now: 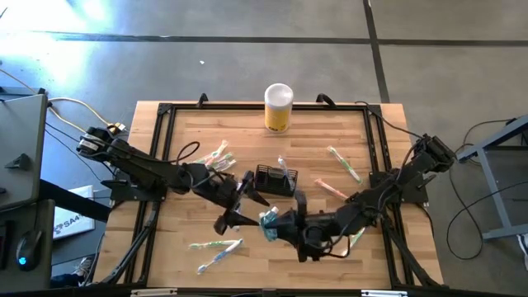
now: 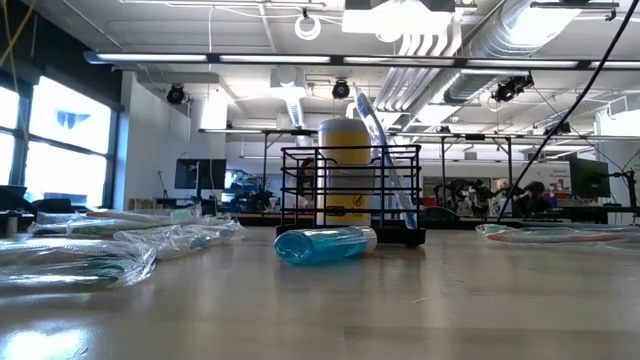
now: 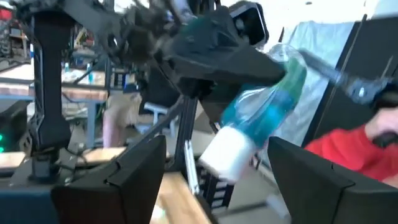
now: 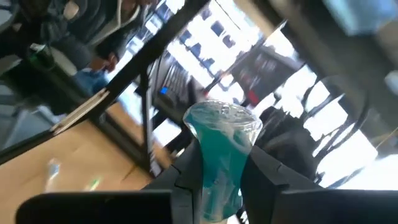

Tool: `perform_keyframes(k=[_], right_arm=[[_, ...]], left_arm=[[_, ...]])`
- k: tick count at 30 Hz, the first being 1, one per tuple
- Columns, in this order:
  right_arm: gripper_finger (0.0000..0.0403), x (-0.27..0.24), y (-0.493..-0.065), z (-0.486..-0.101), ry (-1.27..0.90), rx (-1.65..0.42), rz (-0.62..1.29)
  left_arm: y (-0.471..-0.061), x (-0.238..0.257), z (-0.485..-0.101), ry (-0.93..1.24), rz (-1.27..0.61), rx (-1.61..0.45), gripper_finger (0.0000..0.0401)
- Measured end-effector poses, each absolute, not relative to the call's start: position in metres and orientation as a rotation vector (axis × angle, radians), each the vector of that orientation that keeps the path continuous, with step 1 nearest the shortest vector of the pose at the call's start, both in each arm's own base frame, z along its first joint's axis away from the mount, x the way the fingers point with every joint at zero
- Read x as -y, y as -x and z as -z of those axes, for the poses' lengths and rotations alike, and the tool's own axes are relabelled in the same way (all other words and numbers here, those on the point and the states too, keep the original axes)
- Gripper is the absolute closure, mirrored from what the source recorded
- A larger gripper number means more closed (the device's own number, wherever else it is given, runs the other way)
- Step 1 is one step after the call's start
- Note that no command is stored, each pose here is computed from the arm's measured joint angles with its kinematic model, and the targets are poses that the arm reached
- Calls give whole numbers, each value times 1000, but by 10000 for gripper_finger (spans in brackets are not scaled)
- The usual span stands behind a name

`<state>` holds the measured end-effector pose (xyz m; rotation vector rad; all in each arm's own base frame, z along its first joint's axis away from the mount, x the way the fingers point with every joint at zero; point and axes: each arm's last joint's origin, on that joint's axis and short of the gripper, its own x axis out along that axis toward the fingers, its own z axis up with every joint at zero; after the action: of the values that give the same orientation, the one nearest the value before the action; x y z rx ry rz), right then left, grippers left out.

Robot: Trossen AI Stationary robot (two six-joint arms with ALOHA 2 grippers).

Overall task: Pick & Place toothbrushing station
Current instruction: Put the right blue mouthwash into the wire organizer

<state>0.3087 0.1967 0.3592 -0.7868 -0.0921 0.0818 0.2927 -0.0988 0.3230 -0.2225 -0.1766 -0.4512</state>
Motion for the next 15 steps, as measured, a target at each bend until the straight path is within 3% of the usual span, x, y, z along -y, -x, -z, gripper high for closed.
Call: perform_keyframes(k=[15], right_arm=[[336,-198,-303,-382,954,303,28]], left_arm=[[-285,96,-346,326,481,411,125]])
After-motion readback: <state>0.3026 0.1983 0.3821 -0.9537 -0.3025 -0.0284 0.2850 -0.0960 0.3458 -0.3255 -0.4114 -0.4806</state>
